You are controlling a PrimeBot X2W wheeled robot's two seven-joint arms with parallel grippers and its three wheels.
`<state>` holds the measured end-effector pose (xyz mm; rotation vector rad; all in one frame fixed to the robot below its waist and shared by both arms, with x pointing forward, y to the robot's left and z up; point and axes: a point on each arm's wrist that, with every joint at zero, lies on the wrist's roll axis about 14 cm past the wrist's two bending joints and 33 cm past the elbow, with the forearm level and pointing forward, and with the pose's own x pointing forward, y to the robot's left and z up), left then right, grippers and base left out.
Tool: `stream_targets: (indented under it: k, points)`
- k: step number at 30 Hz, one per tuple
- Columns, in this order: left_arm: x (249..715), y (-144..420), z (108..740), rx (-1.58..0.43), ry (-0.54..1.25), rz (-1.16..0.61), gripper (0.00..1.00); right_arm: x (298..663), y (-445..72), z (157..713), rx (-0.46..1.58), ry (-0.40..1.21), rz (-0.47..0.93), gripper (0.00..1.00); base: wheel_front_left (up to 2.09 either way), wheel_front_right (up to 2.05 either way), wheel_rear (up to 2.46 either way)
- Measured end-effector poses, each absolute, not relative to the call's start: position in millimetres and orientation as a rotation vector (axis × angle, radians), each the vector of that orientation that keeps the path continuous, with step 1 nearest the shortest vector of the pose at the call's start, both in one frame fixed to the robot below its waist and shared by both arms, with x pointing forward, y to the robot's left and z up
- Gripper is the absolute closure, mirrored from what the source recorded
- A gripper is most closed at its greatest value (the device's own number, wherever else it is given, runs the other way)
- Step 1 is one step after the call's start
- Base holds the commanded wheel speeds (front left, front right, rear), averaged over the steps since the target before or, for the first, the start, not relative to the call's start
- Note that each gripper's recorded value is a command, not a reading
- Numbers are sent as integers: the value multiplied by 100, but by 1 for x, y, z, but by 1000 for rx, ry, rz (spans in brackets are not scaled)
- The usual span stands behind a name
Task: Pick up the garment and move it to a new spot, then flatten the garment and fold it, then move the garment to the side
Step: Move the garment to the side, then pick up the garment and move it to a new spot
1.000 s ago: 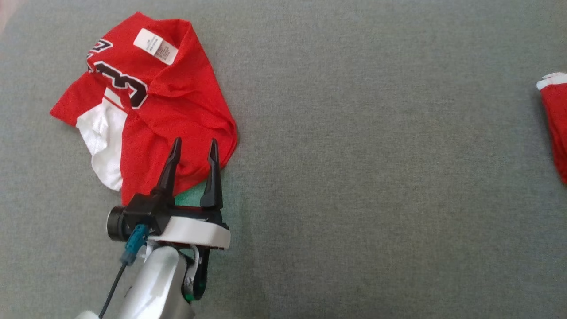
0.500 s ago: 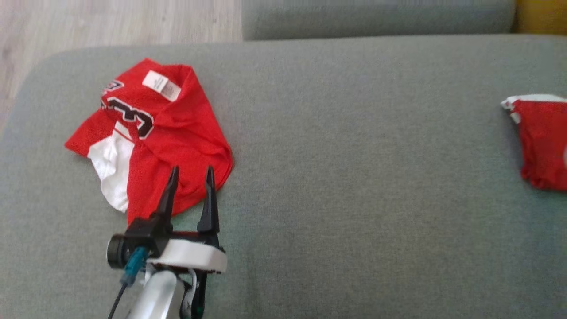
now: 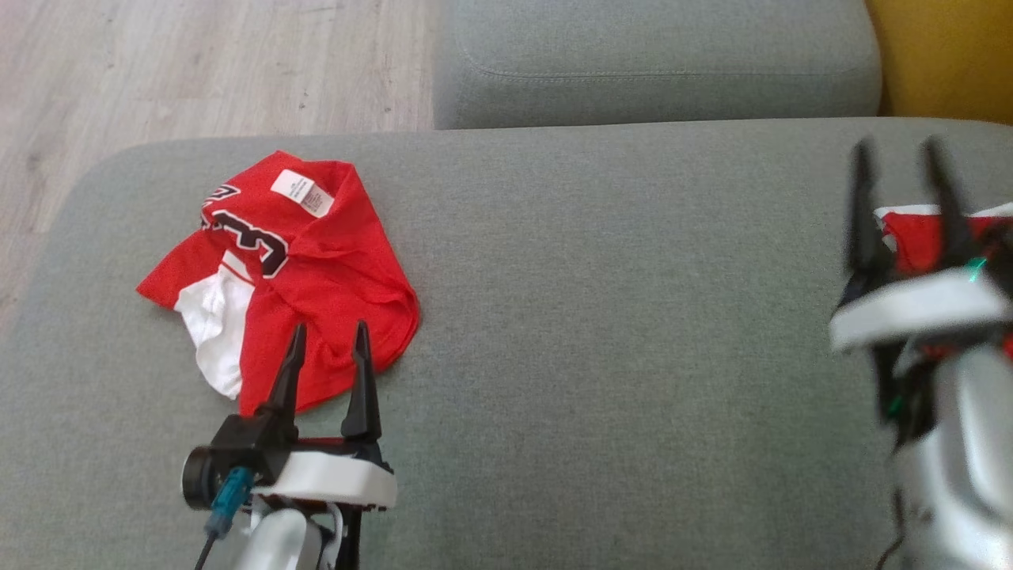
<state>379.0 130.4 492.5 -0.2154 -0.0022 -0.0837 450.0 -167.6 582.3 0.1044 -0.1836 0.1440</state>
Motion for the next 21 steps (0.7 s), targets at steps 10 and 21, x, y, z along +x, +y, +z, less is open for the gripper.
stream_targets:
  k: [10,21]
  points:
    - [374,140,481,-228,28,-50,0,401,-149,515,246,-85,150,0,0,0,0]
    - [370,144,479,-232,33,-36,0,367,-138,500,267,-49,168,0,0,0,0]
